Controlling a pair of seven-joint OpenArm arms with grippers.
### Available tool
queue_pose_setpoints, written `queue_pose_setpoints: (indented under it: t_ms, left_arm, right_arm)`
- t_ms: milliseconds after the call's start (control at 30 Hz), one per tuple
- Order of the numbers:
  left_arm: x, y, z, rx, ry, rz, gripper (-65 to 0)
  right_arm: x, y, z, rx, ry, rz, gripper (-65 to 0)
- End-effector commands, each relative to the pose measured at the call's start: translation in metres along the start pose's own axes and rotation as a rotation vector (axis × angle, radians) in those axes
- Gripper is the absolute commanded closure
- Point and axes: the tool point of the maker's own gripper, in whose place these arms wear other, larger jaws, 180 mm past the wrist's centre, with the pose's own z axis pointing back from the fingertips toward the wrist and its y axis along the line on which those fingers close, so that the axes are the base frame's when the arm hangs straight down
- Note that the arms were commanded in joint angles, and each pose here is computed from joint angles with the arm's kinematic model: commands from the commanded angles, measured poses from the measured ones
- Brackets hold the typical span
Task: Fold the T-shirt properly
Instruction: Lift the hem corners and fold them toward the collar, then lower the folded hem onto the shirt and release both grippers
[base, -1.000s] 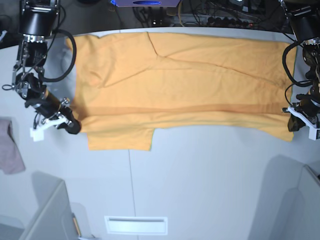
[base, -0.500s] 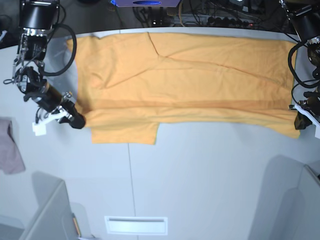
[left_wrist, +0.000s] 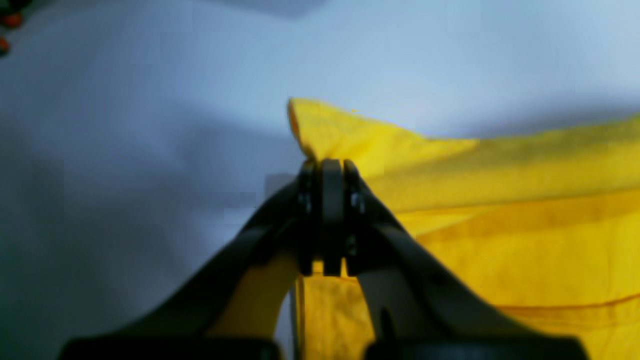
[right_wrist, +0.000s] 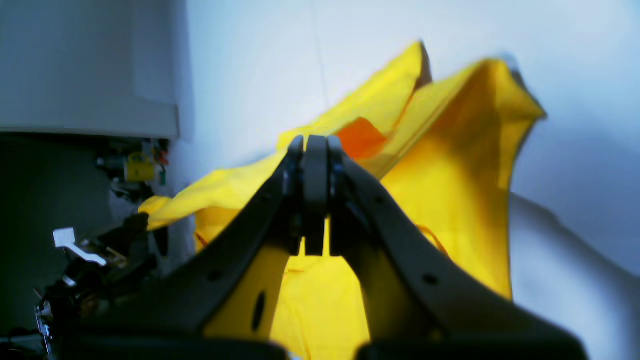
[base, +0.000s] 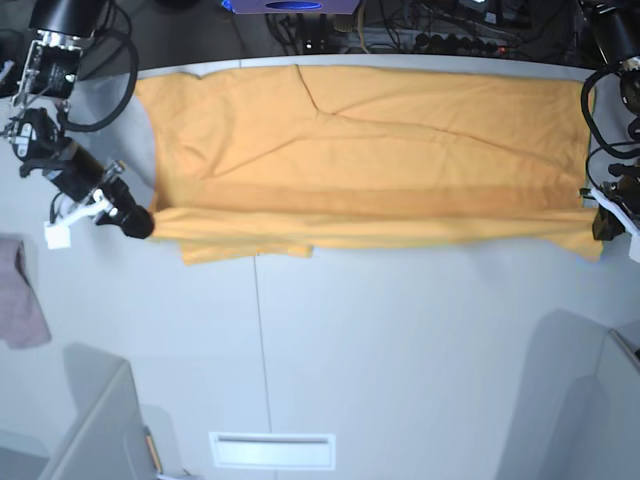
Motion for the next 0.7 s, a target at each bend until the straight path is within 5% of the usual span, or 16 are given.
queue_pose_setpoints:
  t_ms: [0,267,667]
  left_arm:
    - [0.022,0.004,0.009,0.007,-0.058,-0.042,0.0]
    - [0.005,-0.008,0.018,-0.006,-0.015,-0.088,0.0]
    - [-0.010,0.000,0.027,0.012,0.031,-0.104,0.0]
  right_arm:
    - [0.013,0.008,0.006,0.026,-0.035,0.021,0.0]
    - [-0.019,-0.013,0.018,-0.024,0.038,-0.016,0.0]
    - [-0.033,0.009,0.028,0.002,0.086,0.051,0.0]
